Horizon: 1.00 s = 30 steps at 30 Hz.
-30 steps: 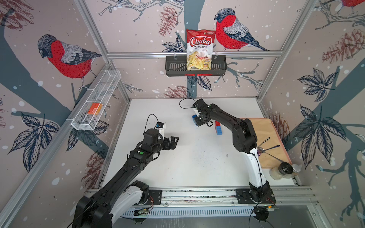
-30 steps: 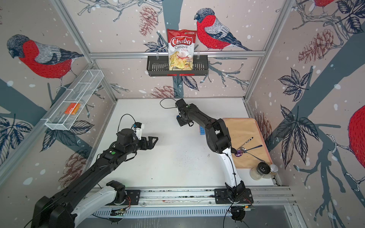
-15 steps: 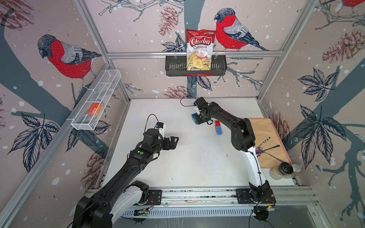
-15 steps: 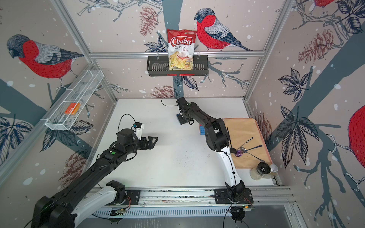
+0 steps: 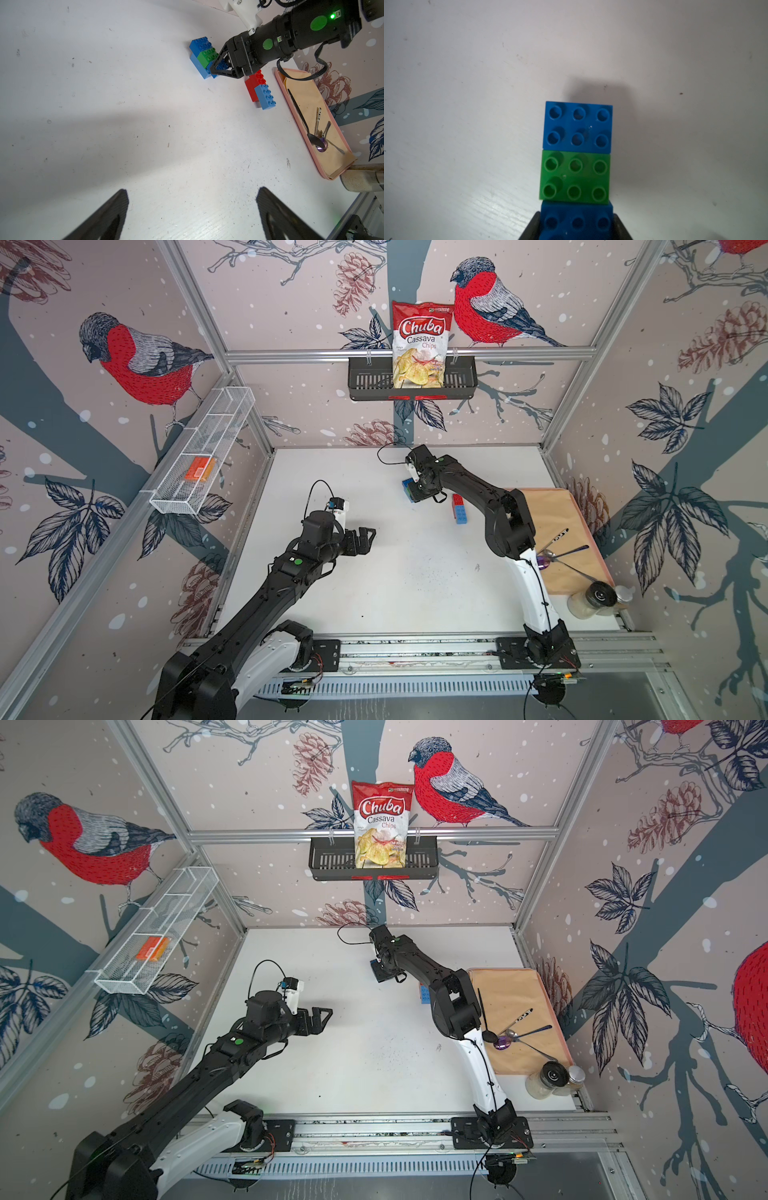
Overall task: Assemble a rectangle with lego
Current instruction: Assemble the lego brick with the lego brick.
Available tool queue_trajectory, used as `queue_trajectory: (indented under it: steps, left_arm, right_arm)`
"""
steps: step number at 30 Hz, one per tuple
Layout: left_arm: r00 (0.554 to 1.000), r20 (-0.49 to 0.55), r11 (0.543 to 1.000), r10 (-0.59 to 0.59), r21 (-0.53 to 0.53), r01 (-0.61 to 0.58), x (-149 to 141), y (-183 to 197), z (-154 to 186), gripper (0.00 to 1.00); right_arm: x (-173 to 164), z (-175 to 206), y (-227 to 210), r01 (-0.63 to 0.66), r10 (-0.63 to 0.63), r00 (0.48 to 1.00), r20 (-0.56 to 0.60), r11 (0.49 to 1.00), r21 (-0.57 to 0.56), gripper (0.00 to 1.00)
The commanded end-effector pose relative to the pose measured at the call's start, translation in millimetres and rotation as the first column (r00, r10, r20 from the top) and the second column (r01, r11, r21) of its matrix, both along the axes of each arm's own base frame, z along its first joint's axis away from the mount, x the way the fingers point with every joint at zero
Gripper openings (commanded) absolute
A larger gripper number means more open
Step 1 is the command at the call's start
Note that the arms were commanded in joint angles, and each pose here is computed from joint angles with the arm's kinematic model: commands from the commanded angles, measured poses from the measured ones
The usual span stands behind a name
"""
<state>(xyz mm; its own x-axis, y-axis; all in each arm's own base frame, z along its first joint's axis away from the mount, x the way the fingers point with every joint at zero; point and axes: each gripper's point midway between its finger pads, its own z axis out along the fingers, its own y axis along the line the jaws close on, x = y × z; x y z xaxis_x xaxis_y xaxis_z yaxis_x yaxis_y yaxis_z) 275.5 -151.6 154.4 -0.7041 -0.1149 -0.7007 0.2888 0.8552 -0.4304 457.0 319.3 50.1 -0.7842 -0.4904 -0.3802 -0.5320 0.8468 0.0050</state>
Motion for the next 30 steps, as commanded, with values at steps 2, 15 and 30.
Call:
queue_trajectory:
  steps: [2, 15, 30]
  left_arm:
    - [0.999, 0.034, 1.0, 0.002, -0.002, -0.001, 4.6, -0.2, 6.3, 0.96]
    - [0.999, 0.033, 1.0, 0.001, 0.0, -0.001, 4.3, -0.1, 6.1, 0.96]
    - [0.999, 0.033, 1.0, 0.005, 0.005, -0.005, 4.4, 1.1, 5.2, 0.96]
  right_arm:
    - [-11.3, -15.2, -4.3, -0.011, 0.008, 0.998, -0.058, 0.999, -0.04, 0.32]
    - [-17.9, -39.6, -11.8, -0.004, -0.005, 0.995, -0.103, 0.996, -0.094, 0.32]
    - [-40.7, -37.2, -8.5, -0.034, 0.019, 0.993, -0.119, 0.991, -0.129, 0.32]
